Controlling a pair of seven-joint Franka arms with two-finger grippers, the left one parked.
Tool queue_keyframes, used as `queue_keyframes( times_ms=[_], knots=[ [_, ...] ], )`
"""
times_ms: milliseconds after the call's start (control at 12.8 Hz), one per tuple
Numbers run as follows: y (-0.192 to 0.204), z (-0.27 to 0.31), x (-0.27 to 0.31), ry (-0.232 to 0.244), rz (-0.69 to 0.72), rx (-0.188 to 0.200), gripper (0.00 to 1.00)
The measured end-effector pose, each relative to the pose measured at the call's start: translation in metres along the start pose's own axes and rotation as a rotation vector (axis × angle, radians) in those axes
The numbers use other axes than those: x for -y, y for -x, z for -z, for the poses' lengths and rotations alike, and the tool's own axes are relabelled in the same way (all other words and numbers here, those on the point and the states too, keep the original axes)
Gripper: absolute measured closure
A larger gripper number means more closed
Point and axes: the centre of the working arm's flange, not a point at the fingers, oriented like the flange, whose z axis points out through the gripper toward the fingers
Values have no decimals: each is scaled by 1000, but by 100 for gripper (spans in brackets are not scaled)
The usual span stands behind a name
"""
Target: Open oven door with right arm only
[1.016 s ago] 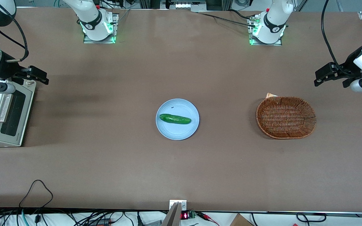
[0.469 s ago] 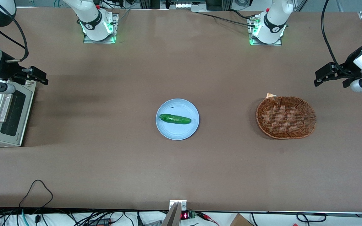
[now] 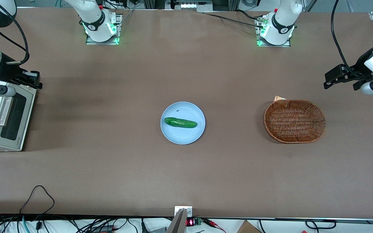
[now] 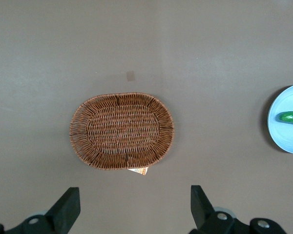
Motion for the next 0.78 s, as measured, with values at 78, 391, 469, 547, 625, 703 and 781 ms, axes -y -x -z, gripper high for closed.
queue_keyframes(
  times_ms=[78,391,469,547,625,703,781],
  knots=[
    [0,0,0,0,1,0,95],
    [2,-2,0,2,3,20,97],
    [4,-3,-1,17,4,39,97],
    [5,-5,-4,48,7,55,97],
    [5,-10,-6,86,12,75,97],
    [4,-15,-7,127,19,95,97],
    [2,-20,-7,171,30,109,97]
  ],
)
